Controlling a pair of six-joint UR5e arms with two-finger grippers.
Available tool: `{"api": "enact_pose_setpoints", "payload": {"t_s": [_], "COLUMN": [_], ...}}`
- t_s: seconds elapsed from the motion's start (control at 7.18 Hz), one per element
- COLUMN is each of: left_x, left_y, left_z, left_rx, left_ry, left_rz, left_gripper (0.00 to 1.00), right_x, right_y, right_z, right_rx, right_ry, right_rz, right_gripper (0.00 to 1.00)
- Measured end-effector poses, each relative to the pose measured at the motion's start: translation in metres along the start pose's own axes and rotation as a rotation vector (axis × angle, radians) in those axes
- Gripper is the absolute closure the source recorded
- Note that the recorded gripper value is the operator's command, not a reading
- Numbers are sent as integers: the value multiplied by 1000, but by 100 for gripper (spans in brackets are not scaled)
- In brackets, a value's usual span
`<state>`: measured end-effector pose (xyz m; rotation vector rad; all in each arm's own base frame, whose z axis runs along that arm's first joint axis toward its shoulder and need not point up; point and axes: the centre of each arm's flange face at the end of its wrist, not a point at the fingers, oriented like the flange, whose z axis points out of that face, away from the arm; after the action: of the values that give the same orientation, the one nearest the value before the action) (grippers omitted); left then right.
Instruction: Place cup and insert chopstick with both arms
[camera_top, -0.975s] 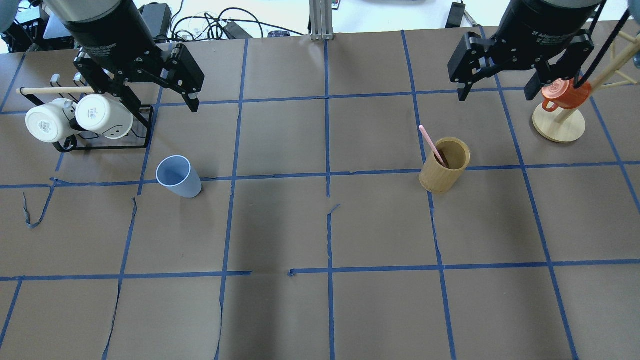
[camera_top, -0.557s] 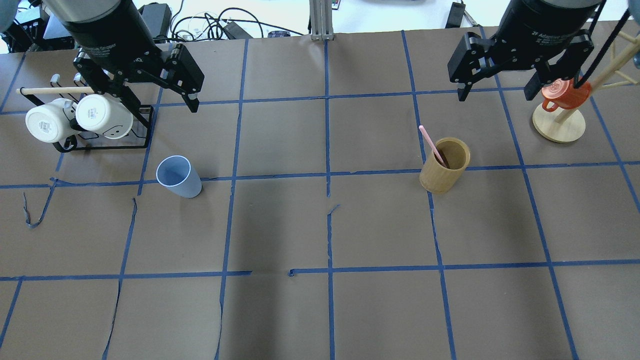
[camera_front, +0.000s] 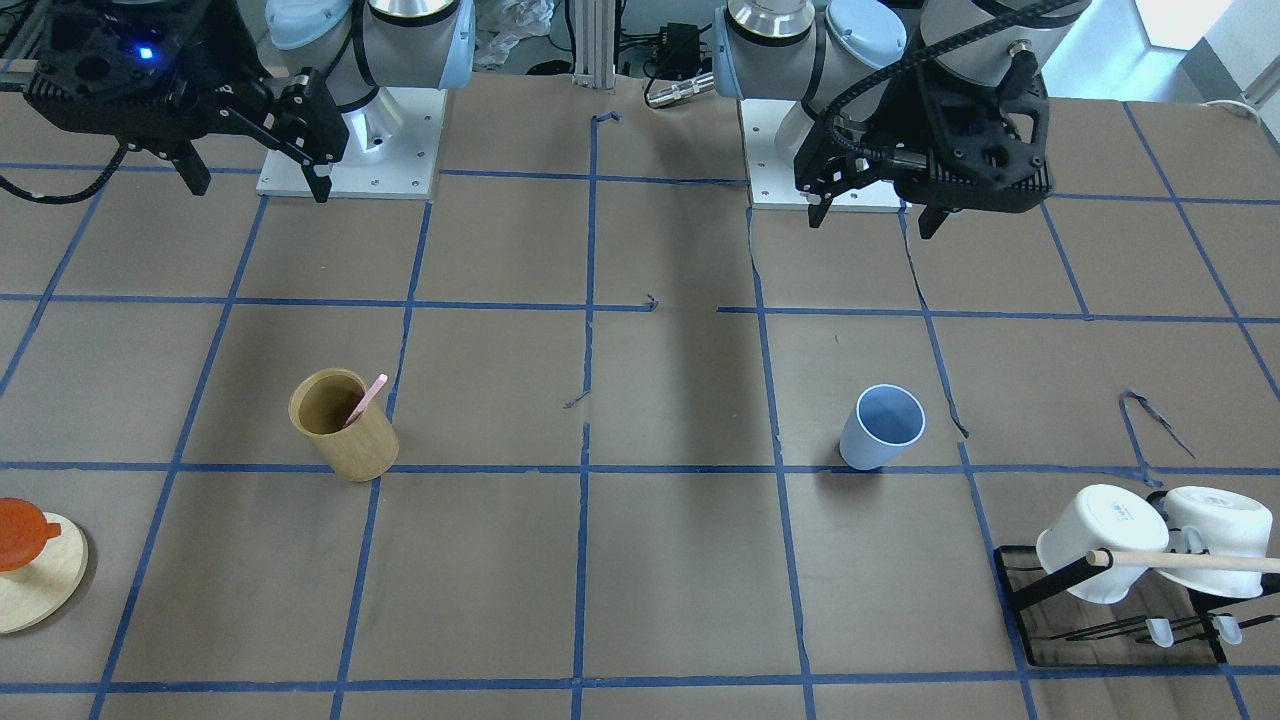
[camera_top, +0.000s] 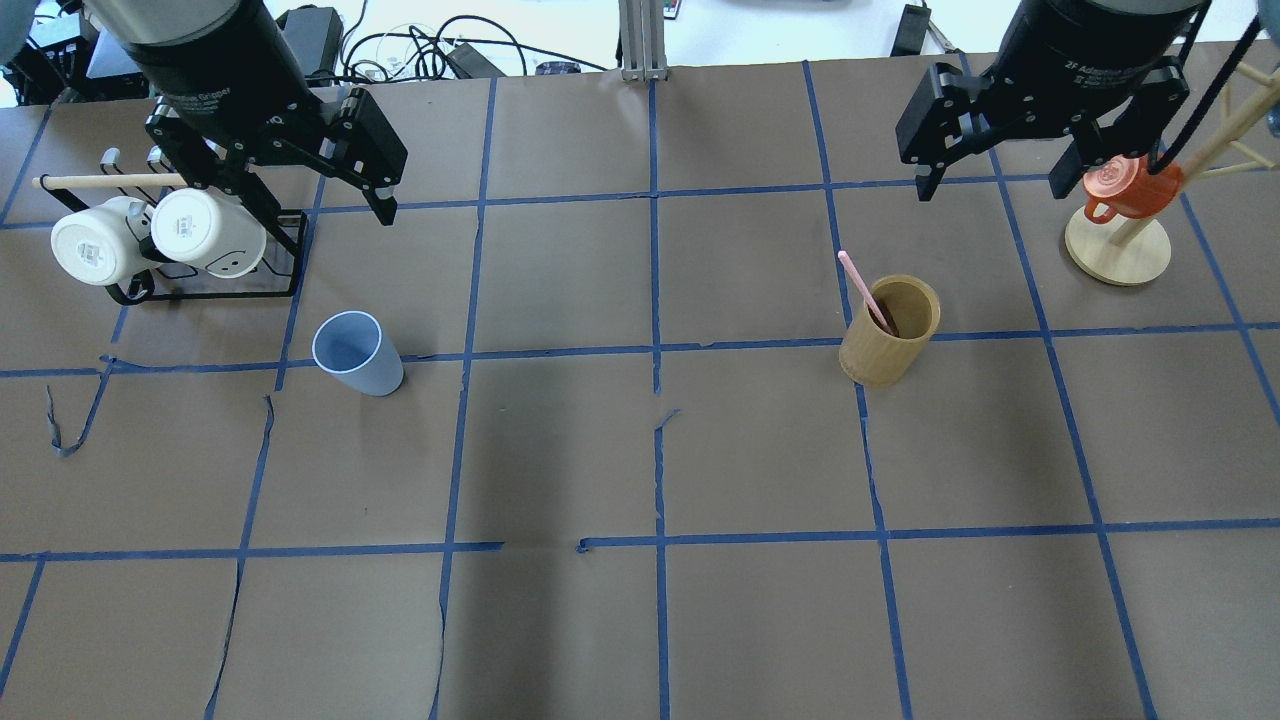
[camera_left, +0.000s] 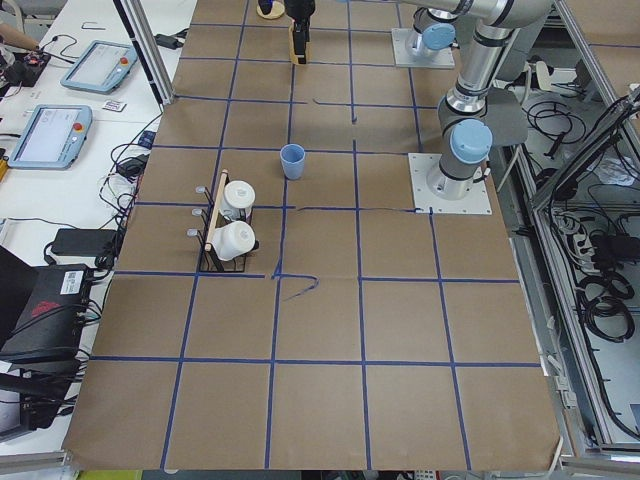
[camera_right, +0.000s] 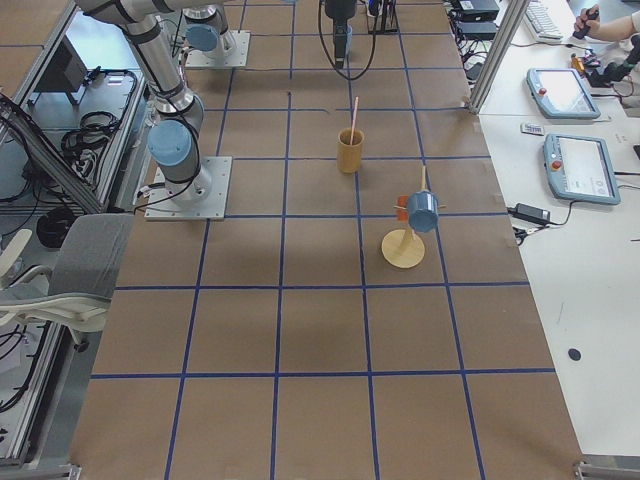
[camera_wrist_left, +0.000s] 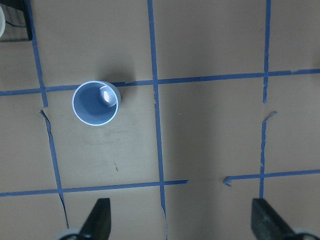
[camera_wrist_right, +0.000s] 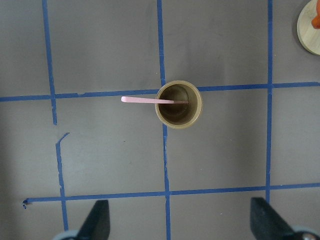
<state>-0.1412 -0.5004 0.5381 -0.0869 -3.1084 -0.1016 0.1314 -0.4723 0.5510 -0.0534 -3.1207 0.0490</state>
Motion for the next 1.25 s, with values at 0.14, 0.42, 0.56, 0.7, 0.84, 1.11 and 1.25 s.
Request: {"api": "enact_pose_setpoints", "payload": {"t_s": [0.14, 0.42, 0.56, 0.7, 0.84, 1.11, 1.25], "left_x": [0, 0, -1, -5, -12, -31, -48], "left_y": [0, 1, -1, -8, -23, -48, -55], "left_z": [0, 2, 6, 13, 32, 111, 164], "left_rx": [0, -4, -12, -10, 6, 28, 33], "left_ry": [0, 0, -1, 0, 1, -19, -51], "left_rz": [0, 1, -2, -7, -12, -2, 8], "left_gripper": [0, 0, 0, 0, 0, 0, 0], "right_x": [0, 0, -1, -1, -2, -4, -6], "right_y": [0, 1, 0, -3, -11, -25, -30], "right_z": [1, 2, 3, 7, 14, 36, 53], "right_rx": [-3, -10, -13, -15, -9, 30, 69], "right_ry": [6, 9, 9, 8, 7, 7, 11], "right_rz": [-3, -6, -8, -8, -11, -119, -230], "right_gripper": [0, 0, 0, 0, 0, 0, 0]}}
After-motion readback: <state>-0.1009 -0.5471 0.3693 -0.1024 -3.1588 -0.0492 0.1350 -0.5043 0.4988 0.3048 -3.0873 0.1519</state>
